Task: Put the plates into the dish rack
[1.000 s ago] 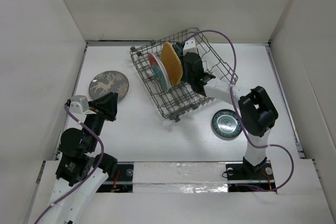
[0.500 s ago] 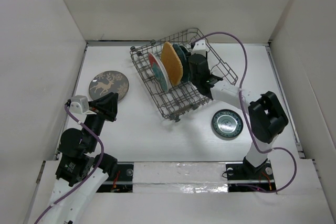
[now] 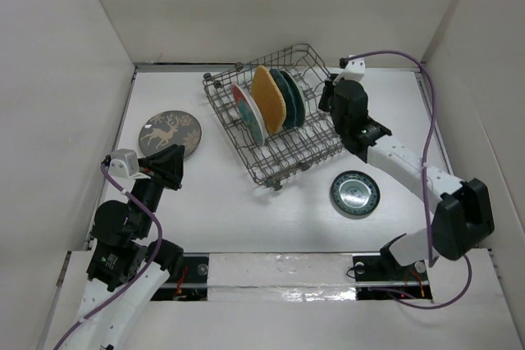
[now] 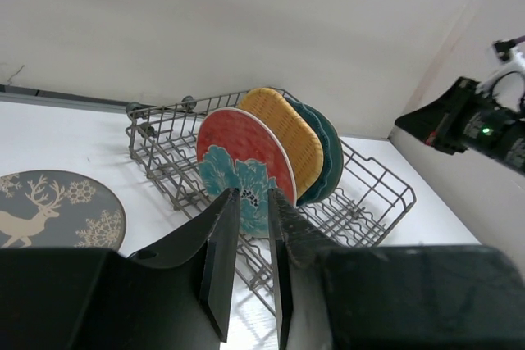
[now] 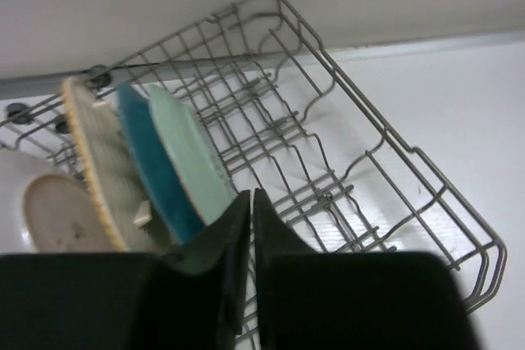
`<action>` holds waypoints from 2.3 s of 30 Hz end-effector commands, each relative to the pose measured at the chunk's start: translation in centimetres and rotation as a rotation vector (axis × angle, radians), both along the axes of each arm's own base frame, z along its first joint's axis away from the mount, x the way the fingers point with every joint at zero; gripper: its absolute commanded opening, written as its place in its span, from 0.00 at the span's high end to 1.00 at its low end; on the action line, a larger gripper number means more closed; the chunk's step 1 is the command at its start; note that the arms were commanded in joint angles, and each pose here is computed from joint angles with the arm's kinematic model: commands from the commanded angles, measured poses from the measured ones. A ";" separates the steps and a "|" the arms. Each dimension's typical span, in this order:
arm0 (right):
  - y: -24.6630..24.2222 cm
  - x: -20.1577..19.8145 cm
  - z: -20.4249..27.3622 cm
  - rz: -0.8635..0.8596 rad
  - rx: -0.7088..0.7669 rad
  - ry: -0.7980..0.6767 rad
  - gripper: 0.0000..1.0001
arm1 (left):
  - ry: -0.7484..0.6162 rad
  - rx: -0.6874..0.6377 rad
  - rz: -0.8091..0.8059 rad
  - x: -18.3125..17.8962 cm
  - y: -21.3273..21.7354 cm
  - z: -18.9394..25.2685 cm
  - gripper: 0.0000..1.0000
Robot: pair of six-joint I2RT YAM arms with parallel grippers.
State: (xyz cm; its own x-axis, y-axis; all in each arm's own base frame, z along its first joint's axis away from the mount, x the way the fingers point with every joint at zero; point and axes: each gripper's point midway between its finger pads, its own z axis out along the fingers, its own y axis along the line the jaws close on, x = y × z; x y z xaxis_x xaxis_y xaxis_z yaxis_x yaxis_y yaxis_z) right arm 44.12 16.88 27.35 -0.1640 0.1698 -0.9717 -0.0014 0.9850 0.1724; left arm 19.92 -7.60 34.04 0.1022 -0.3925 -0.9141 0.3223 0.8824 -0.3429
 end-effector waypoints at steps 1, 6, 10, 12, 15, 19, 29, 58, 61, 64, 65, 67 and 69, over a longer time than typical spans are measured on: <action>4.6 -3.5 4.9 0.183 0.104 -0.084 1.00 | -0.055 -0.025 -0.003 -0.4 0.1 1.5 0.83; 16.7 -8.2 5.5 0.465 0.175 -0.036 1.00 | -0.085 -0.062 0.047 -0.9 1.4 2.4 1.00; 23.8 -9.4 4.8 0.531 0.238 0.019 1.00 | -0.105 -0.089 0.083 -1.4 2.3 3.0 1.00; 28.2 -9.7 2.8 0.541 0.277 0.074 1.00 | -0.112 -0.105 0.105 -1.6 2.9 3.2 1.00; 32.6 -9.5 -2.3 0.540 0.298 0.170 0.94 | -0.133 -0.132 0.133 -2.1 3.7 3.7 1.00; 37.2 -8.6 -5.6 0.538 0.368 0.256 0.71 | -0.155 -0.165 0.164 -2.7 4.6 4.2 1.00; 41.5 -7.0 -16.3 0.432 0.416 0.473 0.38 | -0.195 -0.197 0.162 -3.7 5.1 4.9 0.98; 41.8 -3.5 -22.5 0.304 0.705 0.567 1.00 | -0.229 -0.188 0.108 -4.6 4.5 5.3 0.94; 42.0 -4.1 -18.1 0.346 0.729 0.452 1.00 | -0.227 -0.185 0.110 -4.5 4.5 5.2 0.94; 40.8 -6.0 -15.3 0.382 0.716 0.394 1.00 | -0.229 -0.181 0.115 -4.6 4.6 5.2 0.94; 39.7 -7.3 -17.1 0.378 0.670 0.403 1.00 | -0.230 -0.182 0.118 -4.6 4.7 5.2 0.94; 38.4 -7.3 -12.1 0.398 0.722 0.302 1.00 | -0.231 -0.181 0.124 -4.6 4.8 5.3 0.94; 37.2 -8.7 -11.4 0.407 0.673 0.257 1.00 | -0.231 -0.181 0.127 -4.6 4.8 5.3 0.94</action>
